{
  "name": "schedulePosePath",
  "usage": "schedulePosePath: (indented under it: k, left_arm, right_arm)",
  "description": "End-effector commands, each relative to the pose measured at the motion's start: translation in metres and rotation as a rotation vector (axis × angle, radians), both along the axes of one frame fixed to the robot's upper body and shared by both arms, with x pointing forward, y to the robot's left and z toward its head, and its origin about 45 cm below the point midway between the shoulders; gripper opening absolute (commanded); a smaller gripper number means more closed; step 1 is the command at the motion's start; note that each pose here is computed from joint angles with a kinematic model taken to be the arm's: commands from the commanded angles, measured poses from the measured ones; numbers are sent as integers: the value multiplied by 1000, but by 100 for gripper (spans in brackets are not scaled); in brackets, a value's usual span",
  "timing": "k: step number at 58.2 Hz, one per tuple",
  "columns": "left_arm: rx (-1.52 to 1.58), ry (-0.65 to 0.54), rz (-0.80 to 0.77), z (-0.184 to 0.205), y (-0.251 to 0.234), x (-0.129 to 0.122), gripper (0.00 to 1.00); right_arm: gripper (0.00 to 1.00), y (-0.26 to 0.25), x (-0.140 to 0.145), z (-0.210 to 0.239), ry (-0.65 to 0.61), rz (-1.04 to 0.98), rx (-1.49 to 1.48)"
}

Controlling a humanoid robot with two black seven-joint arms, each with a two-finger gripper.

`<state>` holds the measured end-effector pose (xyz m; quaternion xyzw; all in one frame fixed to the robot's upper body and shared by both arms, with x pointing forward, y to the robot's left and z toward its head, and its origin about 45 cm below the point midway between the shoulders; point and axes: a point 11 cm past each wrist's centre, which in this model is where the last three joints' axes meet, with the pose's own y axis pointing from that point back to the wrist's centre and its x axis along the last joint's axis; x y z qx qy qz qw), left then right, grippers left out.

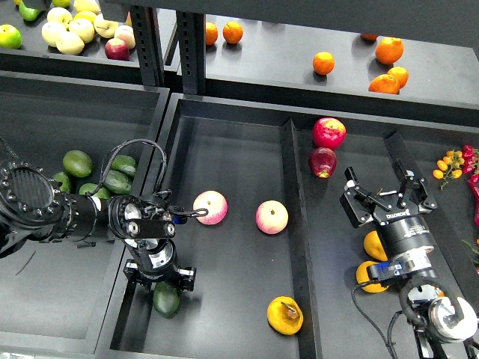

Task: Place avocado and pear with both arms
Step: 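Lower the left gripper and close it around the avocado, then lift the avocado and carry it into the avocado bin, then release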

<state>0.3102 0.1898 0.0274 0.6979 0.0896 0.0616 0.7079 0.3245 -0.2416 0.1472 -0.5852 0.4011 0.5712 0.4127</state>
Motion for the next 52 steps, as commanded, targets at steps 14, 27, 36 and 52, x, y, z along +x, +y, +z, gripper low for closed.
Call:
schedulePosePath:
  k: [14,27,36,52]
  left_arm:
    - [-24,-2,41,-1,-1,2,6]
    - [-118,-34,79,18,-25,19,7]
    - [-171,-105,124,49,-25,50,7]
    - [-184,-262,309,107,51,105,8]
  right_arm:
    - [99,0,-1,-1,2,0,0]
    - [99,0,-1,0,0,-1,0]
    - [99,0,-1,-1,1,1,2]
    - [99,0,-4,-4,10,1,2]
